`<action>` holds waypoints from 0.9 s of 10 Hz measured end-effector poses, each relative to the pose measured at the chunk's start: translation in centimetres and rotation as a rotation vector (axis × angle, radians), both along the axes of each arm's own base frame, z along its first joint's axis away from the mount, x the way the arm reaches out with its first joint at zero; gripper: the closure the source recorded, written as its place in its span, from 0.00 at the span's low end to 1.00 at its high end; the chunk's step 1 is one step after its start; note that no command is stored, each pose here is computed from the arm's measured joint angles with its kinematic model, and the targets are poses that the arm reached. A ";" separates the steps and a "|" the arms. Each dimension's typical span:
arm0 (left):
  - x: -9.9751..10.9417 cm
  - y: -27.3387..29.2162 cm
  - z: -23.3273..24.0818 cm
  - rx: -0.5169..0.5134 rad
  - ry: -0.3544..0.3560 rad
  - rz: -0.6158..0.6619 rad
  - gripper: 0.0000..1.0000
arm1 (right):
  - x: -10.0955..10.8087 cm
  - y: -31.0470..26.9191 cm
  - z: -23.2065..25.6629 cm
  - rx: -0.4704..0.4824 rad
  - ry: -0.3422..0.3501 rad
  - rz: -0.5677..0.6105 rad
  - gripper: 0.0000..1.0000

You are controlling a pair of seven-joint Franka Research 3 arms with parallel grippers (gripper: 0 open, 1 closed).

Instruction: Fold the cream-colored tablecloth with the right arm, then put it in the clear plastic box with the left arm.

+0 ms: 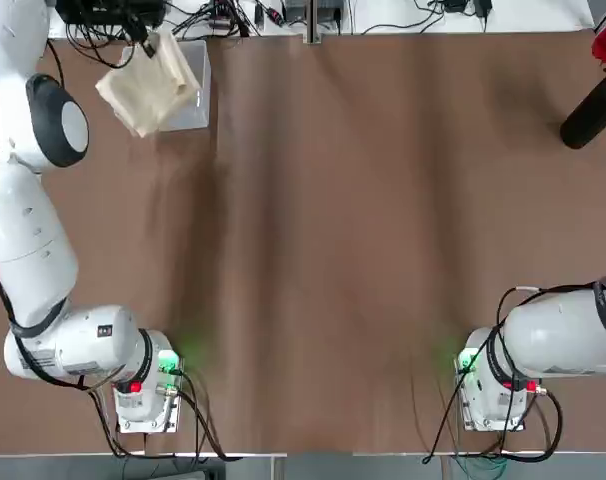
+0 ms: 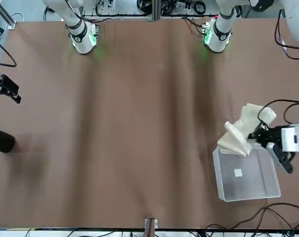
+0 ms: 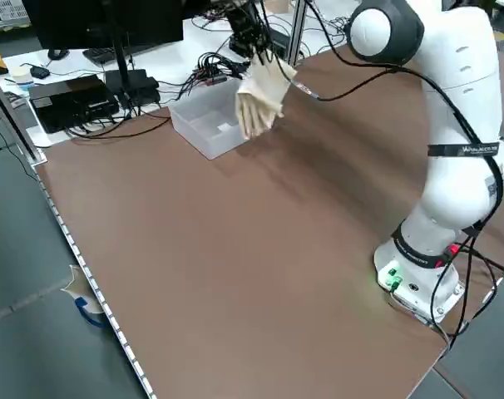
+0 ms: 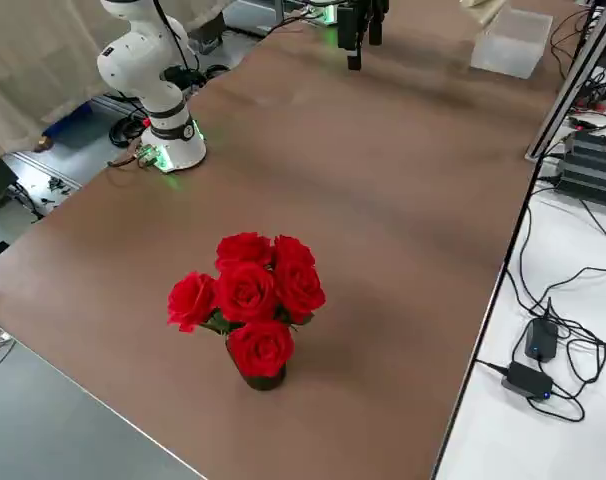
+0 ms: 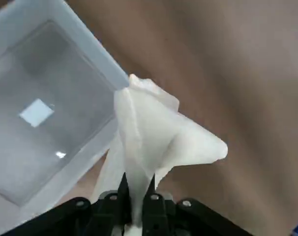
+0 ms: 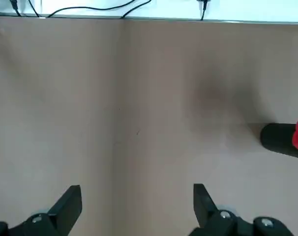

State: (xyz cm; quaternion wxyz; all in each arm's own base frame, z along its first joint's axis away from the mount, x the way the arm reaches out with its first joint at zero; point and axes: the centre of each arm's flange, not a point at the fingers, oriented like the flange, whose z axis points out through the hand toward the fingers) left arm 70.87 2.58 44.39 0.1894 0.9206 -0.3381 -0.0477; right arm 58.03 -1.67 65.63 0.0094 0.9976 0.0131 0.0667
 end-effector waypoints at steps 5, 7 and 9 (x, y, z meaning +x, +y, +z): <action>2.9 -0.7 -5.2 0.088 -0.046 -0.059 0.87 | 0.0 0.0 0.0 -0.001 0.001 0.008 0.00; 3.9 -0.3 -6.7 0.104 -0.089 -0.053 0.87 | 0.0 0.0 0.0 -0.001 0.001 0.012 0.00; 4.9 0.8 -8.0 0.160 -0.147 -0.070 0.87 | 0.0 0.1 0.0 -0.001 0.001 0.014 0.00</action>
